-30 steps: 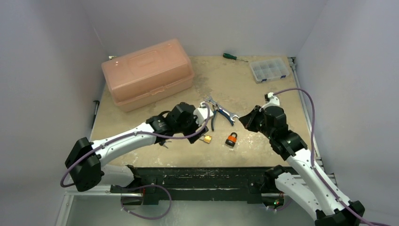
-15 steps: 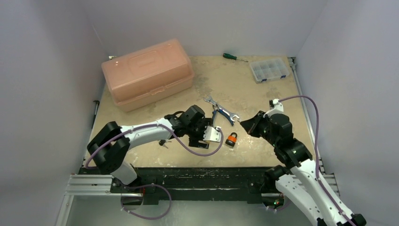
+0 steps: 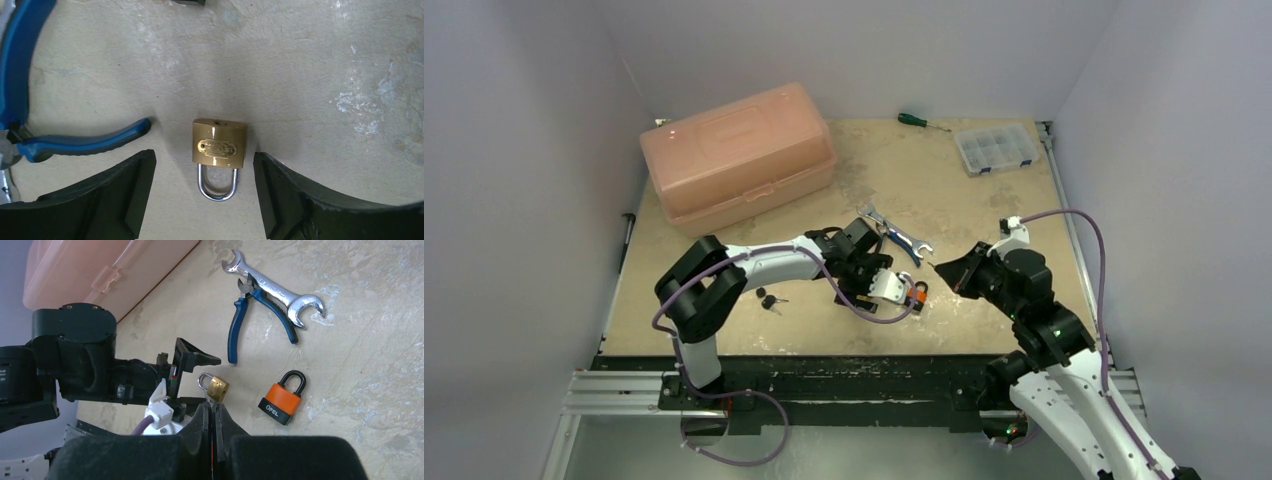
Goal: Unlock with the key
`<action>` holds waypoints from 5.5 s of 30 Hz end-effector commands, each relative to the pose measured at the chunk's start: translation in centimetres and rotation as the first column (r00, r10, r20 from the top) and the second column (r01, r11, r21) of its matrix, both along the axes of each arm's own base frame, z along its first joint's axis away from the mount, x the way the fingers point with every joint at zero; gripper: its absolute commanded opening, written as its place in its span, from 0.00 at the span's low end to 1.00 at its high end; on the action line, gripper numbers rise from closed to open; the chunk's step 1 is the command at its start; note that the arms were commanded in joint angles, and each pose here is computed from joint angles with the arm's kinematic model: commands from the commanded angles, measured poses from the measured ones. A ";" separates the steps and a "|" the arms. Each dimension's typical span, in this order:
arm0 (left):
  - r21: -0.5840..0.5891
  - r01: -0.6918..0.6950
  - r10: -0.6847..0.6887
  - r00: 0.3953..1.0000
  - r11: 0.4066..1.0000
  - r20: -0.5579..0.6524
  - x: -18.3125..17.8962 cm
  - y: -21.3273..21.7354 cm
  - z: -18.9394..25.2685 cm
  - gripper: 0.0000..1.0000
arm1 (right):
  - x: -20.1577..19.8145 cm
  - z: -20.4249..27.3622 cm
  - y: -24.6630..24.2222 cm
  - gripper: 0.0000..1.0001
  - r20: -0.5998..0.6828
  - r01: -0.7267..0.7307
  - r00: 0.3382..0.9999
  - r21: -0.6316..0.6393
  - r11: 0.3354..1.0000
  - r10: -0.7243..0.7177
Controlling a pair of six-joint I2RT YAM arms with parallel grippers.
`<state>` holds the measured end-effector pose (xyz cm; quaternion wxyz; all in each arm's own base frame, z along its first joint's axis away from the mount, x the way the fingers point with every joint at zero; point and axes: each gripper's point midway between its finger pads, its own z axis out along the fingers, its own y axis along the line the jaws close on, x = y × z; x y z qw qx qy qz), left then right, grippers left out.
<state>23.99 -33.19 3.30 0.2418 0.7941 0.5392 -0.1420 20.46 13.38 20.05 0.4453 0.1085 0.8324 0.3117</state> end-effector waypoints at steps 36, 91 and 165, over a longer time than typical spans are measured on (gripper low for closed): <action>0.244 0.015 0.023 0.988 0.970 -0.150 -1.2 2.5 -6.3 0.57 | -0.1 0.4 -0.3 0.00 0.017 -0.011 1.000 -0.033 0.999 0.011; -0.649 0.174 0.088 0.933 0.740 0.350 -2.2 -1.8 18.3 0.00 | 1.9 5.5 3.1 0.00 0.001 -0.061 0.998 0.134 0.989 0.062; -0.812 0.167 0.213 0.918 0.560 0.335 -3.1 -0.6 21.7 0.00 | -0.4 6.1 10.5 0.00 -0.047 -0.209 0.974 0.214 0.954 0.223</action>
